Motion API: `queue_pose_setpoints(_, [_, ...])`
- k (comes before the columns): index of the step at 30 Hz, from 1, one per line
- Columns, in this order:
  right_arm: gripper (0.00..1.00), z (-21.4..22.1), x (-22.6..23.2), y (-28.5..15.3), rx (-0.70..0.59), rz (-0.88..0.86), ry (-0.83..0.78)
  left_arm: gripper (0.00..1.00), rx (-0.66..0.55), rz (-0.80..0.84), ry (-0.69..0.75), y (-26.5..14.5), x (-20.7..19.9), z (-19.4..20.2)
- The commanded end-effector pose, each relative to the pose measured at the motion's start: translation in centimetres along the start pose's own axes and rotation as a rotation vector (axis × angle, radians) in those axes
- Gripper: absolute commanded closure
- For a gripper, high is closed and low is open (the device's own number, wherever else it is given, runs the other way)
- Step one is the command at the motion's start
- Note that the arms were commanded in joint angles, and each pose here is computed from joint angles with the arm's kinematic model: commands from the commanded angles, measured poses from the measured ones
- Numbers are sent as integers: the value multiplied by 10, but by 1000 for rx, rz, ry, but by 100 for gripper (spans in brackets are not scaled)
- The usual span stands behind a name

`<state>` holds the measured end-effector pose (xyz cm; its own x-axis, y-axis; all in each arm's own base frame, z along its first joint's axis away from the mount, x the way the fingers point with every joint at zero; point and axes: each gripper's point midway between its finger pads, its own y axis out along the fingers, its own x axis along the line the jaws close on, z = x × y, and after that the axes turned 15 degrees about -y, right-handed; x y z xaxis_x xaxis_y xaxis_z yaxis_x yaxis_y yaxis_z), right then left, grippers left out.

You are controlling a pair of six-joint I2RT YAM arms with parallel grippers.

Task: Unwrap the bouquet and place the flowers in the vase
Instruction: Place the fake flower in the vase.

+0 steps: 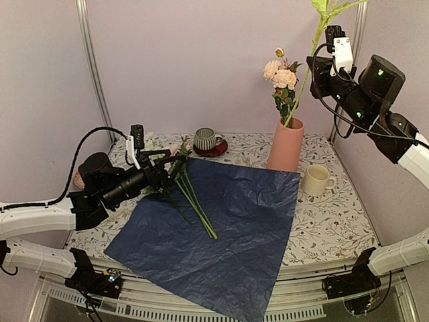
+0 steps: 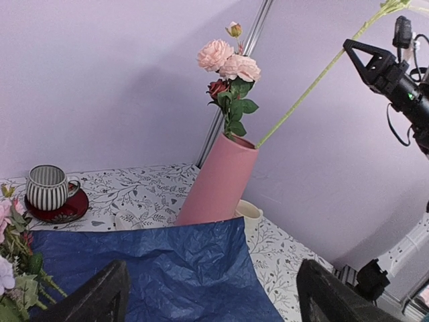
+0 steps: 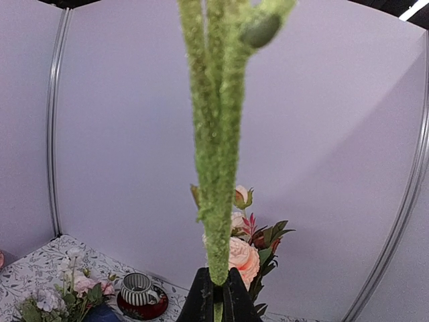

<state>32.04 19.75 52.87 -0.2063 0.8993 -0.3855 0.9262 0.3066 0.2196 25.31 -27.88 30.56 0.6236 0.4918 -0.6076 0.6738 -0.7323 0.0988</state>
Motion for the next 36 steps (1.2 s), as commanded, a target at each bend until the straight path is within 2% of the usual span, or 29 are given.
queue_pose_setpoints(1, [97,-10,-25,-9,11,83,-17,10,23,-10,9,-1,2,6])
queue_pose_setpoints(10, [97,10,-26,8,79,123,-41,13,-2,70,74,-8,-11,3])
queue_pose_setpoints(25, [98,52,-12,44,162,80,-28,7,59,22,119,-2,-1,16])
queue_pose_setpoints(29, [98,41,-21,41,141,90,-25,5,81,58,127,-2,-7,19])
queue_pose_setpoints(36, [98,5,-38,26,58,93,-2,5,67,20,148,0,0,18])
